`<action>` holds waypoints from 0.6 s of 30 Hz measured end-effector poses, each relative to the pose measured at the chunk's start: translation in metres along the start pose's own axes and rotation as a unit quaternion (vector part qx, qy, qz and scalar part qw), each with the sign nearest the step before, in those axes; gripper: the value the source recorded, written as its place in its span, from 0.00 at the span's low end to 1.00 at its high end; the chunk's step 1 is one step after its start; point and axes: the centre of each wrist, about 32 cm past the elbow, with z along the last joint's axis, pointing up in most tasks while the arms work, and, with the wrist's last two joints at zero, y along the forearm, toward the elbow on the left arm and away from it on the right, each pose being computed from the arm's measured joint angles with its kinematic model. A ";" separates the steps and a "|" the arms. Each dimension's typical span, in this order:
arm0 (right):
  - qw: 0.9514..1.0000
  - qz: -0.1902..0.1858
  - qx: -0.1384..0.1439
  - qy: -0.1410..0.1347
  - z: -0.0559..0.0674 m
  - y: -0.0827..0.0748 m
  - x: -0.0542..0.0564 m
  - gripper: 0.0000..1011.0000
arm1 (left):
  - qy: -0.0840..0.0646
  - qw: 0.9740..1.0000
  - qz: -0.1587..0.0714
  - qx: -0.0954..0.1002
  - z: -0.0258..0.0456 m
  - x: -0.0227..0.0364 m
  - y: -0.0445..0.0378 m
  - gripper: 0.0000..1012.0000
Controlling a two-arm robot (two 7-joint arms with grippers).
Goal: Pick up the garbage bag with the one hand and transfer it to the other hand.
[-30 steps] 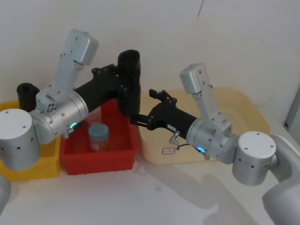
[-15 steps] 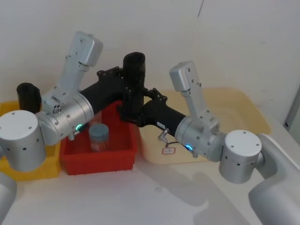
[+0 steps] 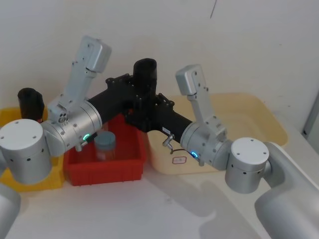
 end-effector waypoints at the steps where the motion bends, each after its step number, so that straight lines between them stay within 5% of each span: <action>1: 1.000 -0.001 0.001 0.001 0.000 0.000 0.000 0.90 | 0.001 1.000 0.000 0.000 -0.0002 -0.0001 -0.0001 0.37; 12: 1.000 -0.007 0.004 0.003 -0.002 0.003 0.001 0.57 | 0.005 1.000 0.000 0.001 -0.0012 -0.0007 -0.0003 0.37; 18: 1.000 -0.005 0.001 0.001 -0.001 0.002 0.002 0.56 | 0.006 1.000 -0.001 0.002 -0.0016 -0.0010 -0.0005 0.37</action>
